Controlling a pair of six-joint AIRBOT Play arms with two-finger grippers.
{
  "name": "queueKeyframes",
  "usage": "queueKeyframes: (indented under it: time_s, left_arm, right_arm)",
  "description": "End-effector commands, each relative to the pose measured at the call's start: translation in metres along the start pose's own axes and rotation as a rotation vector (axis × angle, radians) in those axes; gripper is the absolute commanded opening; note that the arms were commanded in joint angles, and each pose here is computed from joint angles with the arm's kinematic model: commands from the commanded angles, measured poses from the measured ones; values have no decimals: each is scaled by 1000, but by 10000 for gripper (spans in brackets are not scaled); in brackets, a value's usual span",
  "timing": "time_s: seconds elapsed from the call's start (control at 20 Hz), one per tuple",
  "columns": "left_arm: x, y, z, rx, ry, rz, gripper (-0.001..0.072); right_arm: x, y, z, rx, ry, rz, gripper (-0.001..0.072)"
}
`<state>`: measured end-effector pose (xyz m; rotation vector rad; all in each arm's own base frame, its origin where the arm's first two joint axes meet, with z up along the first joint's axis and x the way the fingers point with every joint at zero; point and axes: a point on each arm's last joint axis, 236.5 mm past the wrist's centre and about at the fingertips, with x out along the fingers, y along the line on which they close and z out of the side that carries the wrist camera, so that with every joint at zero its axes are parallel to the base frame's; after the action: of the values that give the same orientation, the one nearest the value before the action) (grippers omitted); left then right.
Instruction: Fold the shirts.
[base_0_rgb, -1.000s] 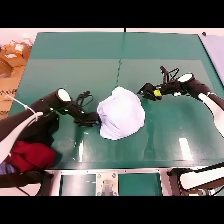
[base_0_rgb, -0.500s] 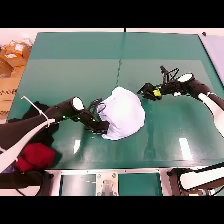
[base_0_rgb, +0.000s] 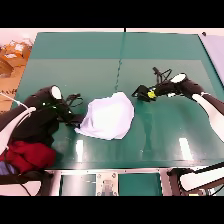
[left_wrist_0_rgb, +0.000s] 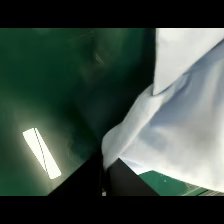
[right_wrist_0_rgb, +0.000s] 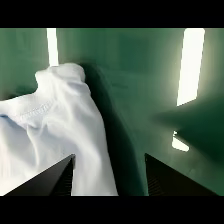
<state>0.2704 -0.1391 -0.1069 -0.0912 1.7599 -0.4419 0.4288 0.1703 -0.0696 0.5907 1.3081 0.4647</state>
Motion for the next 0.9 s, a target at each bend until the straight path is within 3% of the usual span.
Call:
queueKeyframes:
  time_s: [0.0, 0.15, 0.2, 0.25, 0.3, 0.45, 0.55, 0.7, 0.85]
  left_arm:
    - [-6, 24, 8, 4, -33, 44, 23]
    - [-6, 25, 11, 6, -47, 47, 23]
    - [-6, 25, 11, 12, -47, 47, 23]
    - [-6, 25, 11, 21, -46, 49, 23]
    - [-7, 27, 9, 26, -41, 62, 22]
    - [-51, 44, 16, -8, -96, 194, 21]
    - [-124, 36, 34, 9, -280, 266, 21]
    - [-280, -20, 37, 76, -709, 266, 21]
    - [-444, -93, -21, 177, -1184, 213, 21]
  right_arm:
    - [34, 19, -13, -56, 20, -12, 506]
    - [64, 33, -25, -48, 52, 13, 452]
    - [70, 38, -22, -35, 42, 30, 367]
    - [71, 43, -15, -31, 23, 41, 226]
    - [69, 49, -8, -42, 9, 49, 34]
    - [26, 83, 18, -132, -34, 111, 13]
    - [-37, 122, 35, -221, -105, 164, 13]
    - [-163, 187, 42, -398, -300, 207, 13]
    - [-295, 252, 14, -579, -557, 225, 14]
